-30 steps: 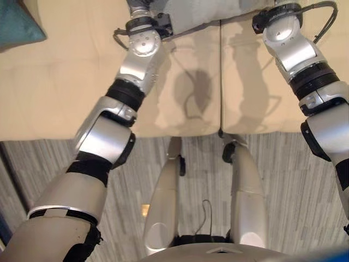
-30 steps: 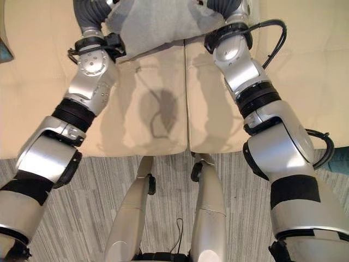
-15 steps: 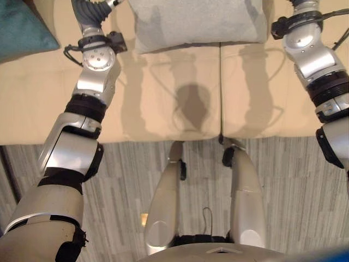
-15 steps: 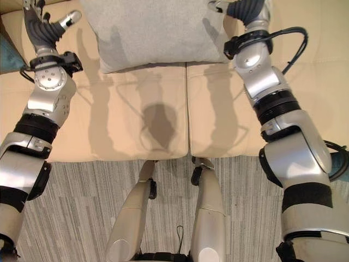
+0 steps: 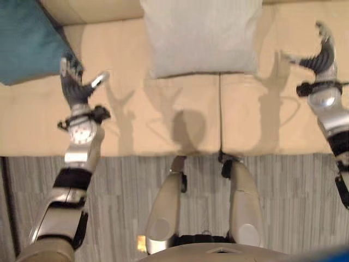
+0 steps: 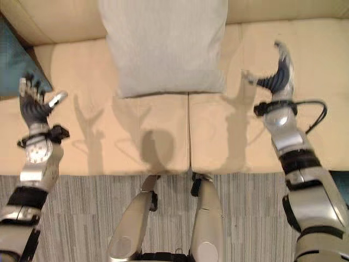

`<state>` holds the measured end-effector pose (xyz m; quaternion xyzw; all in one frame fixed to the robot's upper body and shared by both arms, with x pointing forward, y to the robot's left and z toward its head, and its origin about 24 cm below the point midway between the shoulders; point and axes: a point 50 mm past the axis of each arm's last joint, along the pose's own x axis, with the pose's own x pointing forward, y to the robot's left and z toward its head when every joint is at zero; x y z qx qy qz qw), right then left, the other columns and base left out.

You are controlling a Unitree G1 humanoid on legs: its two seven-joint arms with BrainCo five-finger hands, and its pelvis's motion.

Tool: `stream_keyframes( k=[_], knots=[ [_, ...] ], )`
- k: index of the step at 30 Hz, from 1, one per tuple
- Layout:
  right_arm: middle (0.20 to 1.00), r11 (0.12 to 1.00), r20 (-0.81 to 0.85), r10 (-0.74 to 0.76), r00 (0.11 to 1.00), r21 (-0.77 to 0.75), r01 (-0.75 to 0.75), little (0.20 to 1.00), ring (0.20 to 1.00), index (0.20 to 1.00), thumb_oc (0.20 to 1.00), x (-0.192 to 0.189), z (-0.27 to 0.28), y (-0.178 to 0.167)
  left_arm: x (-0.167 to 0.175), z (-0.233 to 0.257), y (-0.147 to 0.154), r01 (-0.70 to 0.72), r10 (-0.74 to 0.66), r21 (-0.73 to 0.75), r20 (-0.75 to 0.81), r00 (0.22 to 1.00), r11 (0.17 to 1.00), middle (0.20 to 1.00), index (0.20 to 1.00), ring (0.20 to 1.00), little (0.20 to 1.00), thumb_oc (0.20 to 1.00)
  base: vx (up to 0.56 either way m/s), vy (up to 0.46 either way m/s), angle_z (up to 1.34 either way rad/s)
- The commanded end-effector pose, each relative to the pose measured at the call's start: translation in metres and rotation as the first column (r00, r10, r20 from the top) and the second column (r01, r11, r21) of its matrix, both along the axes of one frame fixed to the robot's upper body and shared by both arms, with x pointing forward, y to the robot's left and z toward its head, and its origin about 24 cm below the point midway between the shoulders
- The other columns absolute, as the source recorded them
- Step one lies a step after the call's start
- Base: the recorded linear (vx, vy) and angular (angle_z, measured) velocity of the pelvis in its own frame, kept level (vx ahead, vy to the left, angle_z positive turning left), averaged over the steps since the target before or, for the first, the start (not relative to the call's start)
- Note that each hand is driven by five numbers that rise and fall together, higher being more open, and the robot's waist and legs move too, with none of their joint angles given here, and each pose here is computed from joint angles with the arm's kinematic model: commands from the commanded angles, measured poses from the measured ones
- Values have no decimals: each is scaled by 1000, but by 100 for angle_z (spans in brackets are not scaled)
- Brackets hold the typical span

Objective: Pick up all the scattered cushions and arrange them neatly on the sofa.

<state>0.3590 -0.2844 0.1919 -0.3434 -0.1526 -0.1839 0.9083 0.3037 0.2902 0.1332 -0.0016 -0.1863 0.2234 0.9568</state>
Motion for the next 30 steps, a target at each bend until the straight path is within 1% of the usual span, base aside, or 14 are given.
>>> stream_keyframes(
  k=[1, 2, 4, 5, 8, 9, 10, 11, 12, 15, 16, 25, 27, 30],
  knots=[
    [1000, 986, -156, 157, 975, 76, -147, 1000, 1000, 1000, 1000, -20, -63, 11, -20, -53, -4, 81, -75, 31, -164, 984, 996, 1000, 1000, 1000, 1000, 1000, 115, 0, 10],
    [1000, 986, -156, 157, 975, 76, -147, 1000, 1000, 1000, 1000, -21, -63, 10, -20, -53, -4, 81, -75, 32, -164, 984, 996, 1000, 1000, 1000, 1000, 1000, 117, 3, 5],
    [1000, 985, -299, 162, 940, 107, -136, 1000, 1000, 1000, 1000, -35, -108, 11, -36, -95, -8, 110, -99, 16, -329, 939, 994, 1000, 1000, 1000, 1000, 1000, 97, 0, -5],
    [1000, 984, -435, 171, 884, 119, -132, 1000, 1000, 1000, 1000, -52, -148, 15, -59, -141, -17, 89, -128, -104, -467, 875, 991, 1000, 1000, 1000, 1000, 1000, 85, -6, -7],
    [1000, 987, -546, 150, 825, 134, -90, 1000, 1000, 1000, 1000, -71, -182, 13, -80, -171, -20, 82, -136, -118, -585, 799, 990, 1000, 1000, 1000, 1000, 1000, 45, -27, -3],
    [1000, 991, -618, 130, 775, 115, -75, 1000, 1000, 1000, 1000, -83, -202, 12, -96, -193, -22, 54, -137, -144, -662, 737, 988, 1000, 1000, 1000, 1000, 1000, 67, -80, -1],
    [1000, 989, -706, 129, 696, 143, -39, 1000, 1000, 1000, 1000, -105, -232, 16, -123, -224, -27, 45, -132, -131, -789, 600, 990, 1000, 1000, 1000, 1000, 1000, 45, -68, -4],
    [1000, 989, -706, 129, 696, 143, -39, 1000, 1000, 1000, 1000, -105, -232, 16, -123, -224, -27, 45, -132, -131, -789, 600, 990, 1000, 1000, 1000, 1000, 1000, 65, -73, -4],
    [1000, 992, -746, 114, 656, 120, -36, 1000, 1000, 1000, 1000, -116, -243, 15, -136, -235, -28, 42, -138, -137, -830, 540, 990, 1000, 1000, 1000, 1000, 1000, 44, -55, -2],
    [1000, 990, -835, 113, 538, 140, 8, 1000, 1000, 1000, 1000, -150, -277, 20, -169, -262, -35, 66, -140, -124, -926, 351, 990, 1000, 1000, 1000, 1000, 1000, 69, -101, 5],
    [1000, 986, -886, 113, 449, 156, 60, 1000, 1000, 1000, 1000, -178, -297, 21, -191, -276, -41, 76, -156, -142, -959, 237, 987, 1000, 1000, 1000, 1000, 1000, 57, -81, 19],
    [1000, 974, -951, 97, 293, 151, 170, 1000, 1000, 1000, 1000, -217, -322, 19, -217, -290, -58, 48, -209, -204, -969, 130, 978, 1000, 1000, 1000, 1000, 1000, -56, 10, -19],
    [1000, 964, -953, 85, 292, 153, 217, 1000, 1000, 1000, 1000, -219, -323, 16, -212, -289, -61, -1, -223, -226, -959, 177, 974, 1000, 1000, 1000, 1000, 1000, -180, 121, -69],
    [1000, 960, -956, 74, 285, 146, 239, 1000, 1000, 1000, 1000, -222, -324, 14, -200, -287, -68, 44, -238, -234, -952, 192, 971, 1000, 1000, 1000, 1000, 1000, -214, 110, -22]
  ],
)
